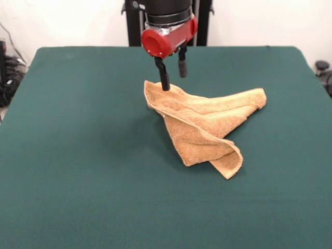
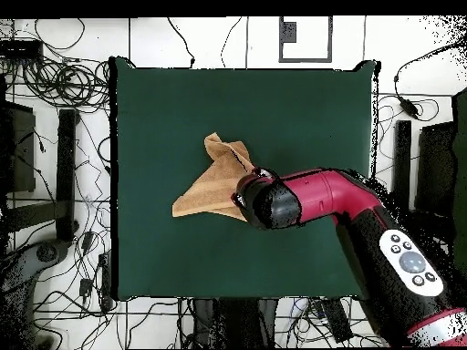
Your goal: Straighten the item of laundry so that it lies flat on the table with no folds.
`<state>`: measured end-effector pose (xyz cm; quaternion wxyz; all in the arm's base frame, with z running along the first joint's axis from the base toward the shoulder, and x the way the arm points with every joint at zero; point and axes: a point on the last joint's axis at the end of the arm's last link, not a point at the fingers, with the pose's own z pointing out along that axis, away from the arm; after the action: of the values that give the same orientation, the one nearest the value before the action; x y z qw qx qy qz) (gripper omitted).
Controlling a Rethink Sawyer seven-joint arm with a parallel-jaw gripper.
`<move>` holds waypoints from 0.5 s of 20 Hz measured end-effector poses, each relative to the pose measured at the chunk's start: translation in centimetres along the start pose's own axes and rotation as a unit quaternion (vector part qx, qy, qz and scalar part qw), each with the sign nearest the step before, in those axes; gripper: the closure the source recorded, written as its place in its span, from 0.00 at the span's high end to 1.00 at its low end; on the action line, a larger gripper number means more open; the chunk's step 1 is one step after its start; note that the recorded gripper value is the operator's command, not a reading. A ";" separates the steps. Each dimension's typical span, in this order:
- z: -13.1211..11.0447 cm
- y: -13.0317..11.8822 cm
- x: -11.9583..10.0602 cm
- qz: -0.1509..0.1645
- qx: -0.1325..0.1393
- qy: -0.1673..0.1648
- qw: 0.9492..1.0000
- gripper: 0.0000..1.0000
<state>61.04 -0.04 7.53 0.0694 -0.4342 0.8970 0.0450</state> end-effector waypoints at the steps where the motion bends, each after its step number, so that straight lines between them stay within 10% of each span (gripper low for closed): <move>1: 0.0 0.0 0.0 0.008 0.001 0.000 1.000 1.00; 5: -0.2 -0.3 0.3 0.106 0.004 0.000 0.994 1.00; 9: 0.0 -0.5 1.3 0.197 0.006 0.010 0.980 1.00; 10: -0.1 -0.8 2.1 0.240 0.011 0.013 0.971 1.00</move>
<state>60.39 -2.18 7.28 0.0492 -0.2058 0.9763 0.0448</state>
